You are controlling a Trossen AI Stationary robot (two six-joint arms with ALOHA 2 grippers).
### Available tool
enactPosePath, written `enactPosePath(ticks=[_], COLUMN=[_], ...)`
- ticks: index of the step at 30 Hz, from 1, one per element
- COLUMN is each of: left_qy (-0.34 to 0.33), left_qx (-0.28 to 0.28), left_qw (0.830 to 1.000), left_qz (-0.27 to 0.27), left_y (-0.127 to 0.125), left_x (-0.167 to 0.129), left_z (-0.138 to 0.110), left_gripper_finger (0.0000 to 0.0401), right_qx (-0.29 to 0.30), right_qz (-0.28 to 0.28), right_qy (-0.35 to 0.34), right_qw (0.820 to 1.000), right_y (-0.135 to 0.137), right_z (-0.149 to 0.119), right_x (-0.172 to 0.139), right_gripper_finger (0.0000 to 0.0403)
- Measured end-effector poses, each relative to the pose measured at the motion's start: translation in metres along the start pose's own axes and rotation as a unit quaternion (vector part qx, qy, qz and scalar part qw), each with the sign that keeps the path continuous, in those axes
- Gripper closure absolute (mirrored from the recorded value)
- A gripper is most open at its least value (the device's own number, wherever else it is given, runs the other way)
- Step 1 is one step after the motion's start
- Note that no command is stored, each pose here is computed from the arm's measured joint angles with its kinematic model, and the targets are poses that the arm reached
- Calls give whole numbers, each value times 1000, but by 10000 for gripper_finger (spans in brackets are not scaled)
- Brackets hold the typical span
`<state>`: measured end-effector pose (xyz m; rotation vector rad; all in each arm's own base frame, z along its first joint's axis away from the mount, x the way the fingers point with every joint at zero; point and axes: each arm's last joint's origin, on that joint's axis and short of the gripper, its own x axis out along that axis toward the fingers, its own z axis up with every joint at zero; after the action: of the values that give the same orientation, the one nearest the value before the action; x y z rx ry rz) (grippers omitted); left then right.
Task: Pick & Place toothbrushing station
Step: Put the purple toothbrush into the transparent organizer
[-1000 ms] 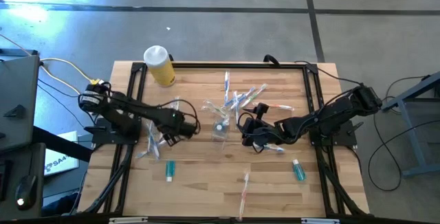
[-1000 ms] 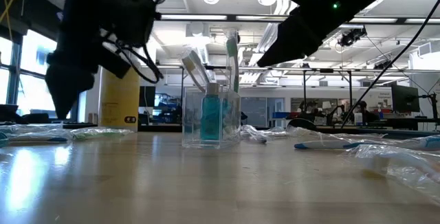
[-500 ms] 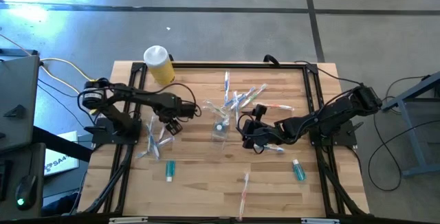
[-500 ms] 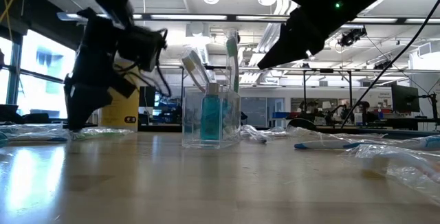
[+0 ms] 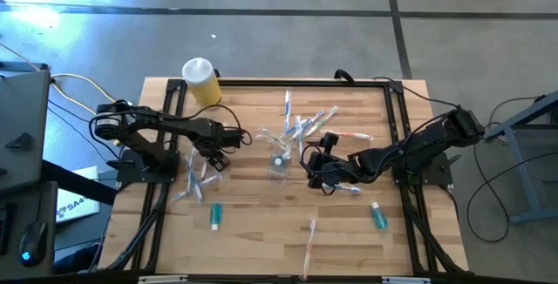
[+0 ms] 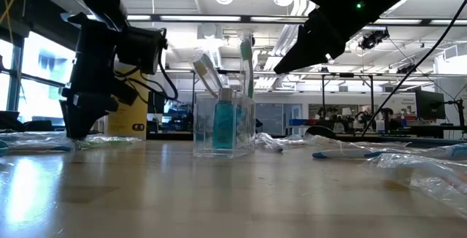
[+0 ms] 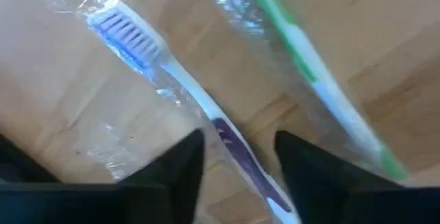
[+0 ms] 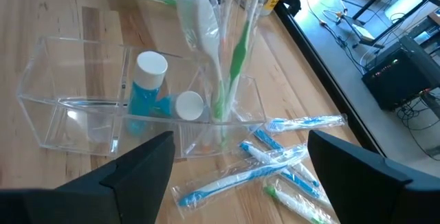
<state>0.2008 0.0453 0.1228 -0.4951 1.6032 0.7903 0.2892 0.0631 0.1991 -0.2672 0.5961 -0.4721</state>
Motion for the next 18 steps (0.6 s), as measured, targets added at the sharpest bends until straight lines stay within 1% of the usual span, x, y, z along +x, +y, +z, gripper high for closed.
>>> enactPosePath(ticks=[4, 5, 6, 9, 12, 15, 18], left_qy=[-7, -7, -8, -23, -63, -100, -142], left_qx=[-5, -5, -5, -6, 8, 27, 44], left_qw=[1000, 1000, 1000, 1000, 997, 993, 986], left_qz=[-13, -12, -10, -8, 31, 56, 72], left_y=[-2, -2, -3, -6, -11, -16, -24], left_x=[0, -1, -2, -13, -33, -72, -111], left_z=[2, 3, 4, 12, 24, 31, 34], left_gripper_finger=[359, 377, 382, 376, 382, 394, 392], right_qx=[0, 0, 0, 0, 0, 4, 11], right_qz=[0, 0, 0, 0, 0, -1, -6], right_qy=[0, 0, 0, 0, 0, 0, -1], right_qw=[1000, 1000, 1000, 1000, 1000, 1000, 1000], right_y=[0, 0, 0, 0, 0, 0, 0], right_z=[0, 0, 0, 0, 0, 0, 0], right_x=[0, 0, 0, 0, 0, 0, 0], right_gripper_finger=[77, 77, 77, 77, 77, 77, 77])
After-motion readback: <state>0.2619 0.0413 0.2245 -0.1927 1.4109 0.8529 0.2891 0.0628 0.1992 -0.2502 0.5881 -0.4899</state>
